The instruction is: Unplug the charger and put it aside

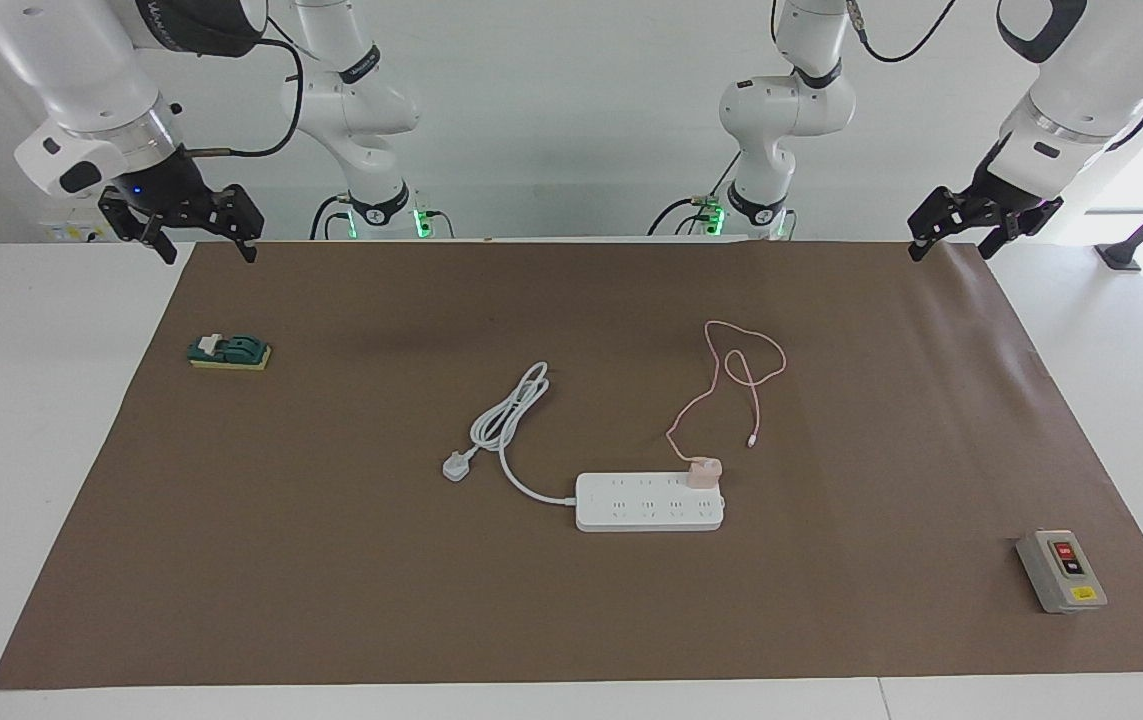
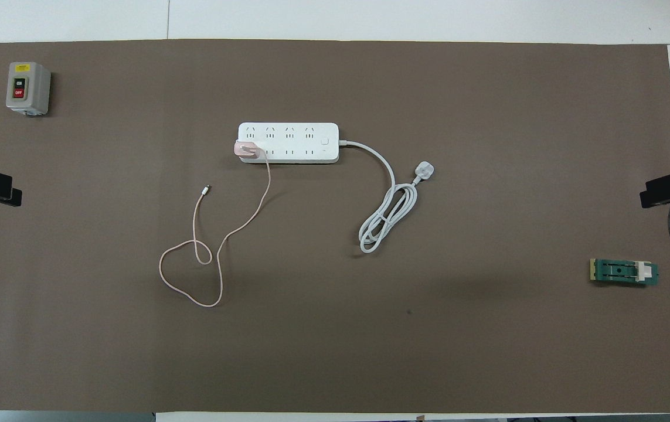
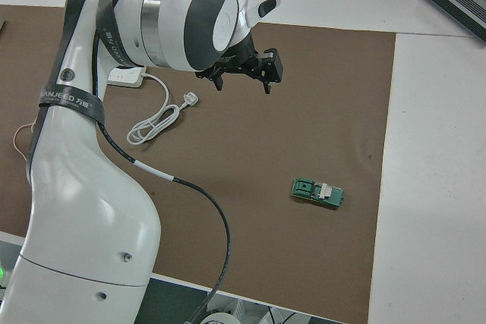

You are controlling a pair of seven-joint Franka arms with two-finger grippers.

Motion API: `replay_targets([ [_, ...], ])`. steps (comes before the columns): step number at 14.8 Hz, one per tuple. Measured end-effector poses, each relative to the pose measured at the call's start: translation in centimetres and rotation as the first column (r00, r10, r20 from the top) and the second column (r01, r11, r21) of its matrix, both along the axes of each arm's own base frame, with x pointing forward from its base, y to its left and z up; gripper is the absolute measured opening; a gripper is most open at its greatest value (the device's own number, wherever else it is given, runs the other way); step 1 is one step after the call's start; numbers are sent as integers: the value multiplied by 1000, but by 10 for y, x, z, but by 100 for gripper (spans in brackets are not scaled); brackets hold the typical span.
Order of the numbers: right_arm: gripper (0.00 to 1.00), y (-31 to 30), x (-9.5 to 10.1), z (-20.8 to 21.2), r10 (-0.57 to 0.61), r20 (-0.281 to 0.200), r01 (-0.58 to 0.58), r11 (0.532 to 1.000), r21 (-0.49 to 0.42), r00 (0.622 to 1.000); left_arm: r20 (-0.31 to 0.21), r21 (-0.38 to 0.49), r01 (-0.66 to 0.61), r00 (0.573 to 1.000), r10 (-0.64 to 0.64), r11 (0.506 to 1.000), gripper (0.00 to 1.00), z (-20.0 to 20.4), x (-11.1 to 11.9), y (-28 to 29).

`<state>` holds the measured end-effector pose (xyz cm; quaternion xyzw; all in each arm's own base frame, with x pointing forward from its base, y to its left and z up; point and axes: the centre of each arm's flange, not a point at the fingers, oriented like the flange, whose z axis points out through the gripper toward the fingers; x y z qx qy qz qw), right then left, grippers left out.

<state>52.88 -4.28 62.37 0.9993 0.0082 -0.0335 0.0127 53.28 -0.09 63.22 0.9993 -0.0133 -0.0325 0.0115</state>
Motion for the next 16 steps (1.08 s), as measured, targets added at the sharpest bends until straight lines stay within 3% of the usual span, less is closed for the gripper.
replay_targets([
  [11,100,-2,-3,4,-11,7,11,1000,0,1000,-1,3,-46,999,46,999,100,0,0,-1],
  [14,100,13,-2,-11,-168,-29,170,982,83,985,-1,4,-54,999,54,999,100,0,0,-3],
  [16,100,34,3,-37,-325,-91,336,930,152,941,-1,4,-56,998,56,998,100,0,0,-3],
])
